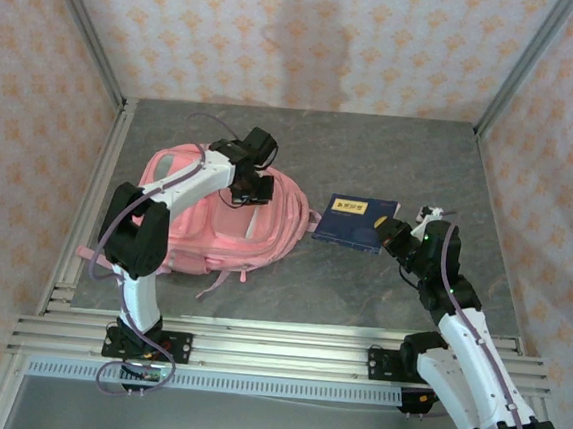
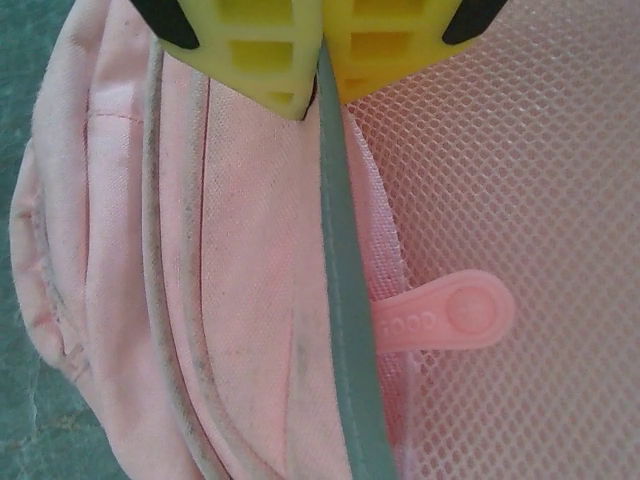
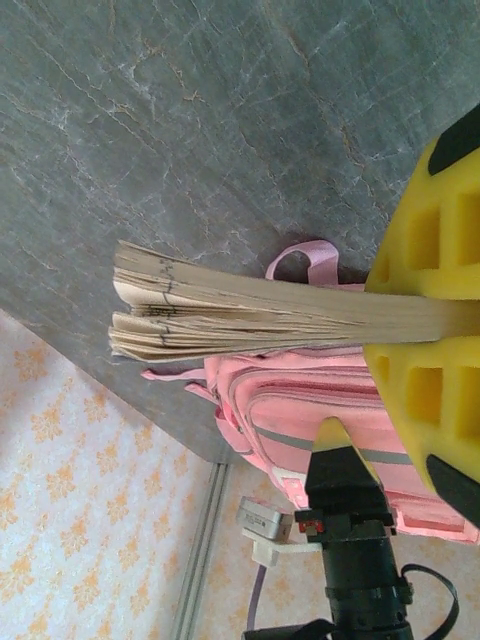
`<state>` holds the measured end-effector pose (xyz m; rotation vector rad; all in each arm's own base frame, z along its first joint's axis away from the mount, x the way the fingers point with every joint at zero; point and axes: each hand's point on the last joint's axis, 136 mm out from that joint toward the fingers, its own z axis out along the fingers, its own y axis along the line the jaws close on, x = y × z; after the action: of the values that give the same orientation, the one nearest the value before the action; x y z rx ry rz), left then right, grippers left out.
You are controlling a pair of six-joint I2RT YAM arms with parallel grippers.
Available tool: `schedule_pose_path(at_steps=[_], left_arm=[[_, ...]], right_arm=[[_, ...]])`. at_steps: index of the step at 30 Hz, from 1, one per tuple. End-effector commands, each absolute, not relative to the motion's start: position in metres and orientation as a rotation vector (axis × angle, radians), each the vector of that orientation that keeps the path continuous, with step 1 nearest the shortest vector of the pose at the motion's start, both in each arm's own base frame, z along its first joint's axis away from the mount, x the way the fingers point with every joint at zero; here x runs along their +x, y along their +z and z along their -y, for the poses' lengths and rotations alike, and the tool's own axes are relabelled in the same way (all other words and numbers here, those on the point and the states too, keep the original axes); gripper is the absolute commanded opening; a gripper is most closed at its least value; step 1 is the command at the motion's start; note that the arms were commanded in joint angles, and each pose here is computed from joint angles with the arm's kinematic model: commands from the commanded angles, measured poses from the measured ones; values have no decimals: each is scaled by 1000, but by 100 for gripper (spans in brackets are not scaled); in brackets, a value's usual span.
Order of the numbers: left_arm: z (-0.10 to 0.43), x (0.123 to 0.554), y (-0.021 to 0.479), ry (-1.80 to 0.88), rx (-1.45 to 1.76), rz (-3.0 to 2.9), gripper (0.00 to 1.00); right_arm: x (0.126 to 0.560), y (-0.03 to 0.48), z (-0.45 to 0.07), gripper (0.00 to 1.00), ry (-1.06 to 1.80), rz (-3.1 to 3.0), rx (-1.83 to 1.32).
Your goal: Pack books, pencil case, and school supplies into a backpack
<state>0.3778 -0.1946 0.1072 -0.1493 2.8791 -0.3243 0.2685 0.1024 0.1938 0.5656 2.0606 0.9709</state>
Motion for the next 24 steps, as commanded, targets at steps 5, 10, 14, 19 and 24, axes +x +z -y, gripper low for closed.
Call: schedule_pose_path(at_steps=[5,10,14,19,24], left_arm=[[193,371,201,-402,-16,-2744,0],[186,355,264,-470,34,-2628,0],[181,339,299,-523,87,-2559,0],[177,331,321,-525,149,-2515,0],[178,330,339,-621,147,-2466,0]], right_arm=[[275,226,-99,0,950,-1975,515],[278,234,-101,0,974,-1953,510],[280,242,-110,0,1050,-1941,487],[281,255,-127,0,1179,-1921,434],[276,268,-137,0,1267,-1889,376]])
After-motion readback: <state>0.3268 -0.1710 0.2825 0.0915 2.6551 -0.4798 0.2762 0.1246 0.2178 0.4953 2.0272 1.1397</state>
